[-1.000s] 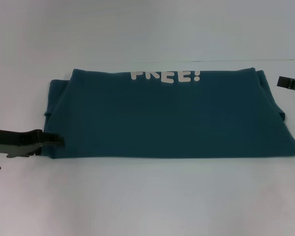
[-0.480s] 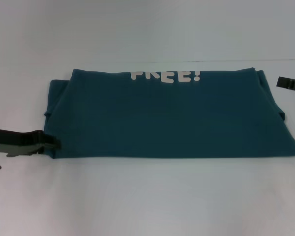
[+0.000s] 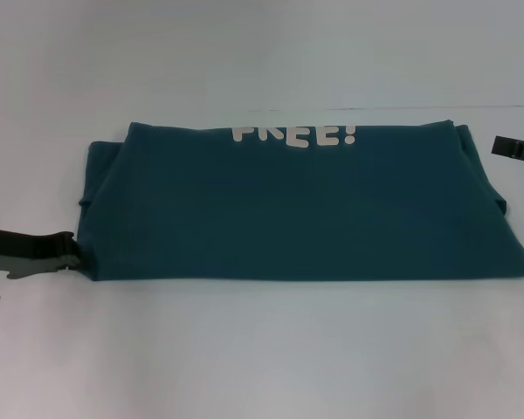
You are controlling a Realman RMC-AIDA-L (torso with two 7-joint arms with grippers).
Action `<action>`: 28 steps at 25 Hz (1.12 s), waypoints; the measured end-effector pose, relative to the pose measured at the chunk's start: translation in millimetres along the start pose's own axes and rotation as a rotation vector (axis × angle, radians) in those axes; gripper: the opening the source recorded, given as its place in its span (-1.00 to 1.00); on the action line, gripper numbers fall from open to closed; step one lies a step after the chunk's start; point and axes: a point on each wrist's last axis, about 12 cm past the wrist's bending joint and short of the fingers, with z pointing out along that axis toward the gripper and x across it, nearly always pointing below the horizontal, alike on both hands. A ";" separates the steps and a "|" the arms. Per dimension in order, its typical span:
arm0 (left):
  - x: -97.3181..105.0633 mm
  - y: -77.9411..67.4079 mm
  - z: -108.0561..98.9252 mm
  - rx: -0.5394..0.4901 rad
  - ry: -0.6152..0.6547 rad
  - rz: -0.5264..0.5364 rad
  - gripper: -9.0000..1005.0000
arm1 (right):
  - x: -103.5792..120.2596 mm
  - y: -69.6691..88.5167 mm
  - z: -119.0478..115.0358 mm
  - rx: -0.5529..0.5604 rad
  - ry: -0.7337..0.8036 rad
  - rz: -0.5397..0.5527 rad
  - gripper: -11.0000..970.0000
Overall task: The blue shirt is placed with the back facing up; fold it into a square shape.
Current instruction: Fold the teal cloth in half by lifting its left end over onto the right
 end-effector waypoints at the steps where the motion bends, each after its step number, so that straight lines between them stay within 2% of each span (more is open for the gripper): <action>1: 0.0 -0.3 0.3 -0.001 0.001 0.002 -0.65 | -0.1 0.0 0.0 0.000 0.000 0.000 0.88; 6: -1.1 -1.3 0.3 -0.002 0.001 0.010 -0.97 | -0.5 -0.1 -0.3 -0.001 -0.007 0.002 0.88; 11: -5.1 3.3 -9.0 -0.019 -0.026 0.019 -0.97 | 1.4 0.0 1.1 0.001 -0.007 0.009 0.88; 19: -5.6 24.2 -31.1 -0.079 -0.077 0.007 -0.97 | 6.6 4.0 9.0 -0.008 -0.007 0.015 0.87; 28: 0.5 57.4 -59.9 -0.164 -0.111 -0.042 -0.97 | 12.7 11.3 18.8 -0.030 -0.005 0.027 0.87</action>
